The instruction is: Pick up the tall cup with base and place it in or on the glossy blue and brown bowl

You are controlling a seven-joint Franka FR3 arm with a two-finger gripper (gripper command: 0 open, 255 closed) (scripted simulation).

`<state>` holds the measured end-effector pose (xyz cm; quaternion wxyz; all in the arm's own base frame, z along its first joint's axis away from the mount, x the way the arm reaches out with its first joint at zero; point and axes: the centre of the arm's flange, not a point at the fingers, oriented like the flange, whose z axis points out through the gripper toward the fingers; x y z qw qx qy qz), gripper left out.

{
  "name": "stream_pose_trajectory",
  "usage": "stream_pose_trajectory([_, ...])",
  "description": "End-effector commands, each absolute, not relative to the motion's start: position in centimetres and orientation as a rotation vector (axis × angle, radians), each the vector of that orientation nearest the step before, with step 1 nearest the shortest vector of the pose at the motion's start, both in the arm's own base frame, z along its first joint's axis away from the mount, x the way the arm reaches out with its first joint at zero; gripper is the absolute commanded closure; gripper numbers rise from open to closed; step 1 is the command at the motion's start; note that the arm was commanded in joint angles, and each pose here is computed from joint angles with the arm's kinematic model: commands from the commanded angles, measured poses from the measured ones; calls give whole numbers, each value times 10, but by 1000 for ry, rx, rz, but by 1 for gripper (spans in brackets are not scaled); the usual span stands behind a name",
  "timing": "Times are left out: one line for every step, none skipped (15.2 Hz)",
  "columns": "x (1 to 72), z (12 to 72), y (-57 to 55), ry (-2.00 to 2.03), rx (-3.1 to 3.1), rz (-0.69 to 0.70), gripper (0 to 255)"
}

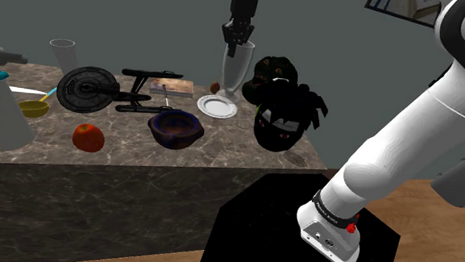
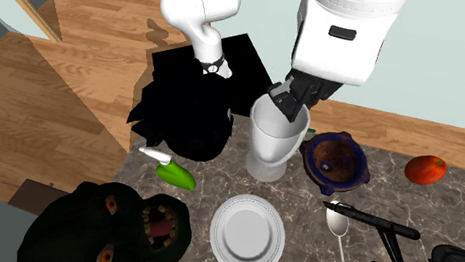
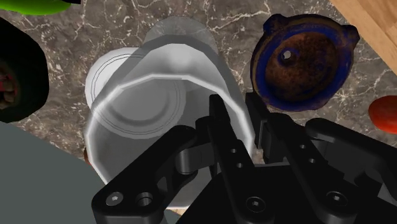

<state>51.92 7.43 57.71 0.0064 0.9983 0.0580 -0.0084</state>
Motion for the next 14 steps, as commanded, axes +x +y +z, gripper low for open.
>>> stream_pose_trajectory([520, 586, 87, 181, 3123, -25, 255])
stream_pose_trajectory([521, 591, 99, 181, 3123, -25, 255])
stream_pose_trajectory([523, 595, 111, 181, 3123, -25, 255])
stream_pose_trajectory([524, 600, 123, 181, 3123, -25, 255])
stream_pose_trajectory([526, 605, 136, 181, 3123, -25, 255])
stream_pose_trajectory([527, 610, 148, 181, 3123, -25, 255])
stream_pose_trajectory([528, 615, 160, 181, 3123, -25, 255])
stream_pose_trajectory([530, 620, 172, 181, 3123, -25, 255])
stream_pose_trajectory([531, 624, 185, 181, 3123, -25, 255])
stream_pose_trajectory([533, 629, 197, 181, 3123, -25, 255])
stream_pose_trajectory([534, 634, 209, 181, 3123, -25, 255])
stream_pose_trajectory([535, 639, 221, 181, 3123, -25, 255])
stream_pose_trajectory([537, 644, 233, 181, 3123, -25, 255])
stream_pose_trajectory([538, 648, 246, 181, 3123, -25, 255])
